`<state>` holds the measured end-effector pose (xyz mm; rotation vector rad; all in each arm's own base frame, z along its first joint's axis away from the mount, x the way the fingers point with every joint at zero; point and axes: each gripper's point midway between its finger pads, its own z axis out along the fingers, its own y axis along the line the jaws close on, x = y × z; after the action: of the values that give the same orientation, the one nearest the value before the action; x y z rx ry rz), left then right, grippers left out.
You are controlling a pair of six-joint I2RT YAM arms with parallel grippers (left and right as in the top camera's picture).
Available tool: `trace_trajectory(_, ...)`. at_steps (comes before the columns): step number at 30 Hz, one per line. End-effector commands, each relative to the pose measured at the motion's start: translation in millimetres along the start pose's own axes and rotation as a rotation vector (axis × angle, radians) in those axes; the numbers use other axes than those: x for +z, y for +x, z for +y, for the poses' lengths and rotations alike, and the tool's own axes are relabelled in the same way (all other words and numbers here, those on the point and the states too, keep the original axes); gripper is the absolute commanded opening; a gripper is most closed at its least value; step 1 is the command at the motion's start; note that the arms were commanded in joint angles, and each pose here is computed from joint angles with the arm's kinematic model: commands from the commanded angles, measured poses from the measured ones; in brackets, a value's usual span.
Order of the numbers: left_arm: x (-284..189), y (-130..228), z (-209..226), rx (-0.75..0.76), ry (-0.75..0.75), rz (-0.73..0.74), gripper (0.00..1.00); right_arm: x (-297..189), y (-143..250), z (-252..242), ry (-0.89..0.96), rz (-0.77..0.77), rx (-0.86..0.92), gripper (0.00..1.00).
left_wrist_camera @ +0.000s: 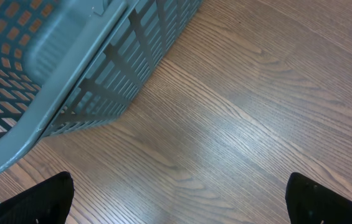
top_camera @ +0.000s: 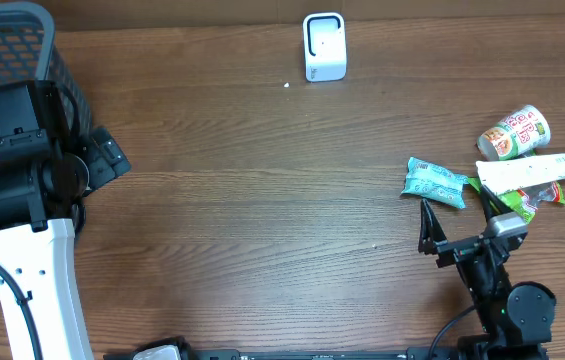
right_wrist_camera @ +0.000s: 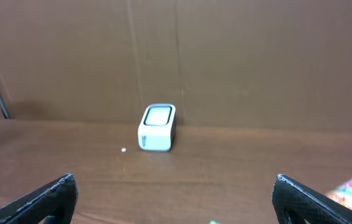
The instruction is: Scan the item barcode
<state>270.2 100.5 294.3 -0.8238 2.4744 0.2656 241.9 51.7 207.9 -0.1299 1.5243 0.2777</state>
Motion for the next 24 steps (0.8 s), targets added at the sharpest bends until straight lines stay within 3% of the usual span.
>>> trace_trajectory(1, -2, -1, 1, -0.019, 0.002, -0.008, 1.00, -2, 16, 0, 0.000, 0.004, 0.009, 1.00)
trace_trajectory(7, -2, -1, 1, -0.019, 0.002, -0.008, 1.00, -3, 36, -2, 0.006, 0.060, 0.017, 1.00)
trace_trajectory(24, -2, -1, 1, -0.019, 0.002, -0.008, 1.00, -3, 35, -1, 0.002, 0.060, 0.043, 1.00)
